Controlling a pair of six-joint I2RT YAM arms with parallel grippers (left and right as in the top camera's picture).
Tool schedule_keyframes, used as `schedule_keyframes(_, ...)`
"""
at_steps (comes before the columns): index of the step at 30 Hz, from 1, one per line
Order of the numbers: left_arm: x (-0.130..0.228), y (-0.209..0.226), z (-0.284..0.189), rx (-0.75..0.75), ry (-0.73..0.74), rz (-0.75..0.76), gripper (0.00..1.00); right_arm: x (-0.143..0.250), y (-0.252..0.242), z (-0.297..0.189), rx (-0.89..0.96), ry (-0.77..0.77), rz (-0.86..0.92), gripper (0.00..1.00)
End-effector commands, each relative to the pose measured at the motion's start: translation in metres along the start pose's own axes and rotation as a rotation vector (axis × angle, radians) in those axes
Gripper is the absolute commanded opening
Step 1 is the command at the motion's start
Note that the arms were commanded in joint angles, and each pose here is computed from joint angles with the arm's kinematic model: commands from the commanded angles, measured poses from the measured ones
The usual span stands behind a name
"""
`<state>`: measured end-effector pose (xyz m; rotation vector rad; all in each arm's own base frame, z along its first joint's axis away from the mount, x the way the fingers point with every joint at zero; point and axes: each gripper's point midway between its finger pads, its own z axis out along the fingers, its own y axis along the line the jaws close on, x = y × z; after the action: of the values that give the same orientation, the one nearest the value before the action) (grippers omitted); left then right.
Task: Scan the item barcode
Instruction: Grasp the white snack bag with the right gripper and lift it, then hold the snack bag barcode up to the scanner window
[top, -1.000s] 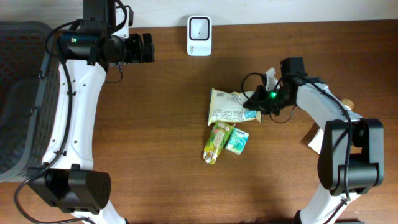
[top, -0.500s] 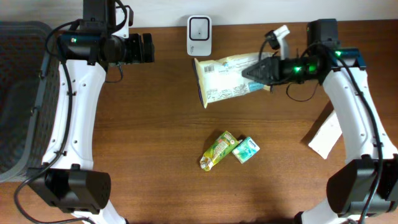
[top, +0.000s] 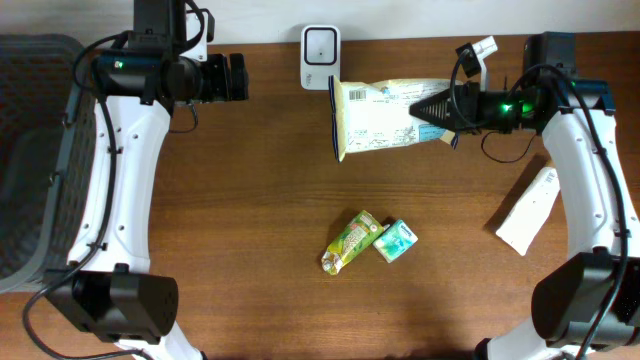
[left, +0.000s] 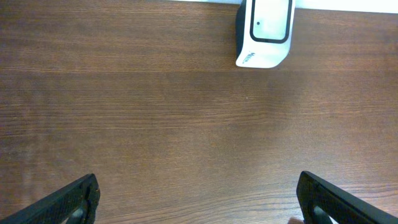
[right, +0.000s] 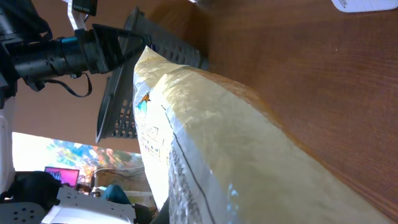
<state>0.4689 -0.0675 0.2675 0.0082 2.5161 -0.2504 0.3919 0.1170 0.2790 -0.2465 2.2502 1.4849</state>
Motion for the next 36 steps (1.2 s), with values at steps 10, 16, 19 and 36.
schedule_keyframes(10, 0.000, -0.001, 0.001, 0.010, 0.002, -0.003, 0.99, 0.005, 0.024, -0.015, 0.080, -0.008, -0.197, 0.04)
schedule_keyframes(16, 0.000, -0.001, 0.001, 0.010, 0.002, -0.003, 0.99, 0.012, 0.045, -0.017, 0.151, 0.002, -0.377, 0.04)
schedule_keyframes(19, 0.000, -0.001, 0.001, 0.010, 0.002, -0.003, 0.99, -0.003, 0.034, -0.001, 0.361, -0.008, -0.346, 0.04)
schedule_keyframes(36, 0.000, 0.000, 0.001, 0.009, 0.002, -0.004, 0.99, -0.143, -0.058, 0.127, 1.531, 0.057, -1.375, 0.04)
